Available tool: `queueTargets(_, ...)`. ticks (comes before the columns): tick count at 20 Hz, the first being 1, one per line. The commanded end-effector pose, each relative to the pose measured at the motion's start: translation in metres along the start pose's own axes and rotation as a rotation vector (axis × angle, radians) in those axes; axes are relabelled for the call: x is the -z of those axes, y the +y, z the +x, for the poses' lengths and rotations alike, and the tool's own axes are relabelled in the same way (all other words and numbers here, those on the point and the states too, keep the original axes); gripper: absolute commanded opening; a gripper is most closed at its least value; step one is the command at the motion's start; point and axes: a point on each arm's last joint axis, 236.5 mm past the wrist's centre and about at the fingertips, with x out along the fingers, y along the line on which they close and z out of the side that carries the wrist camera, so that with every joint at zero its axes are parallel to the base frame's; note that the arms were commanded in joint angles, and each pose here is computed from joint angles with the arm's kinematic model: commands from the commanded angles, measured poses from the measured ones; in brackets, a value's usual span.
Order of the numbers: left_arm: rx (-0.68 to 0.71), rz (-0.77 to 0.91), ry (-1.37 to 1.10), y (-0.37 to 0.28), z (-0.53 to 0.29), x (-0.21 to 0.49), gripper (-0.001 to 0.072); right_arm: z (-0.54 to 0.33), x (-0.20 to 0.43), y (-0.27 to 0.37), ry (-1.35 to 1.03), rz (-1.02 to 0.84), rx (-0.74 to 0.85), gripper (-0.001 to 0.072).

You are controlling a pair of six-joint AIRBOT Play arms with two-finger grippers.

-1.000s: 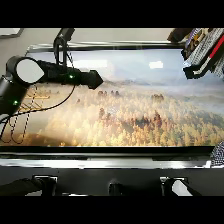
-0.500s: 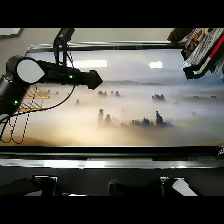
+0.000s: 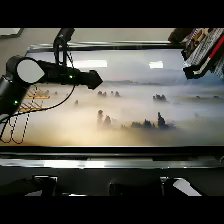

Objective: Fold the clothes and pants, and hang the long-sleeved shirts on hangers.

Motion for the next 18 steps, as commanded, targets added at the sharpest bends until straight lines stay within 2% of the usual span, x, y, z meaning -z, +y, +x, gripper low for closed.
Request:
queueTargets(1, 0.001, -0.002, 0.001, 0.0, 0.0, 0.0, 0.068, 0.007, 0.002, 0.004, -0.002, 0.007, -0.014, 0.0031)
queueTargets(4, 0.001, -0.002, 0.001, 0.0, 0.0, 0.0, 0.068, 0.005, 0.001, 0.006, -0.002, 0.018, -0.028, 0.0045)
queueTargets(5, 0.001, -0.002, 0.0, 0.0, 0.0, 0.0, 0.0679, 0.002, 0.001, 0.004, 0.005, 0.023, -0.024, 0.0192)
queueTargets(7, -0.002, -0.044, -0.005, 0.002, -0.002, -0.001, 0.0682, -0.008, -0.003, -0.004, 0.013, 0.035, -0.007, 0.0668)
queueTargets(10, -0.047, -0.195, -0.042, 0.022, -0.015, -0.01, 0.0683, -0.036, -0.024, -0.019, -0.011, 0.056, 0.009, 0.0677)
queueTargets(14, -0.107, -0.269, -0.147, 0.055, -0.059, -0.032, 0.0683, -0.1, -0.085, -0.032, -0.157, 0.112, -0.065, 0.0687)
queueTargets(16, -0.145, -0.281, -0.206, 0.072, -0.087, -0.041, 0.0683, -0.136, -0.106, -0.013, -0.189, 0.213, -0.223, 0.0685)
queueTargets(18, -0.192, -0.28, -0.258, 0.087, -0.112, -0.047, 0.0683, -0.162, -0.107, 0.035, -0.128, 0.369, -0.473, 0.0678)
